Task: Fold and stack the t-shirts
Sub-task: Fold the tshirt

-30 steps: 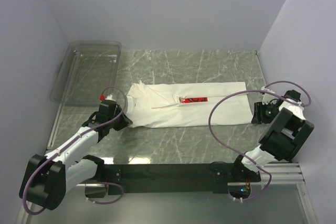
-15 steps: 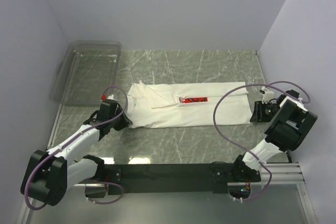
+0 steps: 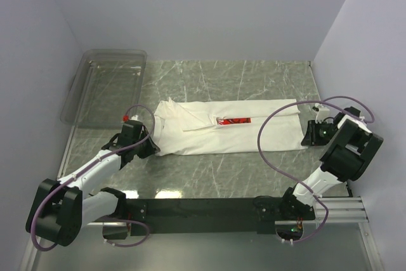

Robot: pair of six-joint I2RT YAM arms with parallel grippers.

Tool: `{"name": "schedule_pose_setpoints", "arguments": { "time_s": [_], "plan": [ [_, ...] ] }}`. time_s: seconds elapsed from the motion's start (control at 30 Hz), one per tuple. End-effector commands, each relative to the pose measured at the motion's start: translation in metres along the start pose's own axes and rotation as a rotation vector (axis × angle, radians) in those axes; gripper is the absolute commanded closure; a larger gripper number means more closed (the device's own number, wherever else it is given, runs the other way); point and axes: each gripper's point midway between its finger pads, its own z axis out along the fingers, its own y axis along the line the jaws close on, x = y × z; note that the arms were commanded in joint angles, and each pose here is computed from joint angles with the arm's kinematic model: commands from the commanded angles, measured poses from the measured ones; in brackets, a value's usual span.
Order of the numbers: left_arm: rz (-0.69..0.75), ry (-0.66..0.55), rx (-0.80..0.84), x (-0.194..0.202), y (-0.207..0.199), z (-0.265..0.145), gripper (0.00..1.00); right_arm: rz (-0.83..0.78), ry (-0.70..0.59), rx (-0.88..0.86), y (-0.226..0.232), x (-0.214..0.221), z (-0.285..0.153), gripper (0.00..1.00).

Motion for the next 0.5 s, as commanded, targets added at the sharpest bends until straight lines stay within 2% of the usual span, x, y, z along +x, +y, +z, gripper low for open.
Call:
{"name": "schedule_pose_setpoints", "arguments": {
  "time_s": [0.0,0.03,0.07,0.17,0.33,0.47],
  "plan": [
    [0.024,-0.041,0.043,-0.016,-0.016,-0.004,0.99,-0.012,-0.011,-0.019,0.001,-0.007,0.0,0.67],
    [0.024,-0.044,0.044,-0.016,-0.016,-0.004,0.99,-0.016,-0.011,-0.021,0.002,-0.007,0.0,0.71],
    [0.022,-0.044,0.042,-0.016,-0.016,-0.004,0.99,-0.022,-0.012,-0.023,0.003,-0.007,0.0,0.8],
    [0.023,-0.053,0.028,-0.018,-0.013,-0.005,0.99,-0.057,-0.03,-0.011,0.005,-0.011,-0.008,1.0],
    [0.003,-0.122,-0.005,-0.03,-0.009,-0.016,0.99,-0.118,-0.069,0.028,0.005,-0.01,-0.029,1.0],
    [-0.022,-0.211,-0.062,-0.043,0.003,-0.028,0.99,-0.147,-0.078,-0.033,0.004,0.007,-0.055,1.0]
  ]
}}
